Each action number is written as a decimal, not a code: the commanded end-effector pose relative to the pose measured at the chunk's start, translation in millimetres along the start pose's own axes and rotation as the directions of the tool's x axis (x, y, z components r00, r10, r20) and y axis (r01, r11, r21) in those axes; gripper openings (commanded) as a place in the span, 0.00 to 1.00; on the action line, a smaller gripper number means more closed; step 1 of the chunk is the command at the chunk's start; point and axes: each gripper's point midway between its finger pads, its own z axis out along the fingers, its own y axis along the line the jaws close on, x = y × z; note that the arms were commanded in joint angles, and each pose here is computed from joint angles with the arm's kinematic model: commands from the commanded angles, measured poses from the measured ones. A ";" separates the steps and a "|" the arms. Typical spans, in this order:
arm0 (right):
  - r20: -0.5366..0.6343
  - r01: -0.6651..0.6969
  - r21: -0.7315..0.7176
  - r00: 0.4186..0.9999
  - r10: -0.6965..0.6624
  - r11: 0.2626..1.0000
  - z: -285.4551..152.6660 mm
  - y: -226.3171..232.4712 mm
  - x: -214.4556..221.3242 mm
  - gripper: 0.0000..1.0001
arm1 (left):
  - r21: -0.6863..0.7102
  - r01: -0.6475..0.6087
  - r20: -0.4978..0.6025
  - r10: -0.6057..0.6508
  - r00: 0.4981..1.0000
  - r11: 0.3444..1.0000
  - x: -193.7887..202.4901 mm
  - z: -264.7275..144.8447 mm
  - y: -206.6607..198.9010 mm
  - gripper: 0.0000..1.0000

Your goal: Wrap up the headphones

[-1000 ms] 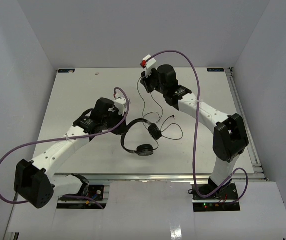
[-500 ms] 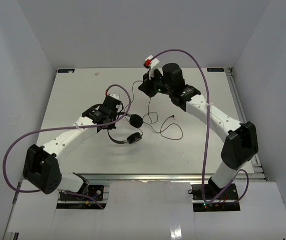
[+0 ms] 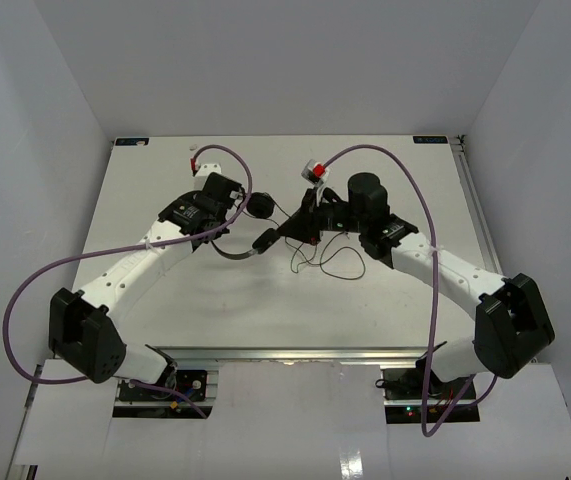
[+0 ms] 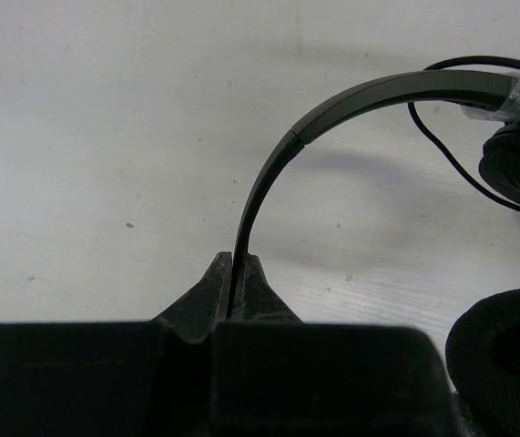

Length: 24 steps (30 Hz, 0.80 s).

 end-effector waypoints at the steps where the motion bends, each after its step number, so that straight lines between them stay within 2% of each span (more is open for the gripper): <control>1: 0.131 0.059 -0.259 0.991 -0.025 0.964 -9.8 58.3 -22.9 0.08 | 0.015 0.152 0.105 -0.153 0.983 0.988 -41.9 -19.7 3.2 0.00; 9: 0.140 0.023 -0.389 0.990 0.034 0.921 -13.1 84.9 0.6 0.08 | 0.065 0.243 0.130 -0.250 0.960 0.968 -66.0 -36.9 0.3 0.00; 12: 0.110 -0.007 -0.399 0.992 0.055 0.917 -5.4 87.3 15.9 0.08 | 0.085 0.280 0.139 -0.290 0.947 0.956 -73.3 -42.7 -0.4 0.00; 24: 0.120 -0.008 -0.401 0.991 0.061 0.916 1.9 88.9 49.2 0.08 | 0.202 0.336 0.189 -0.373 0.908 0.920 -98.8 -84.6 7.7 0.00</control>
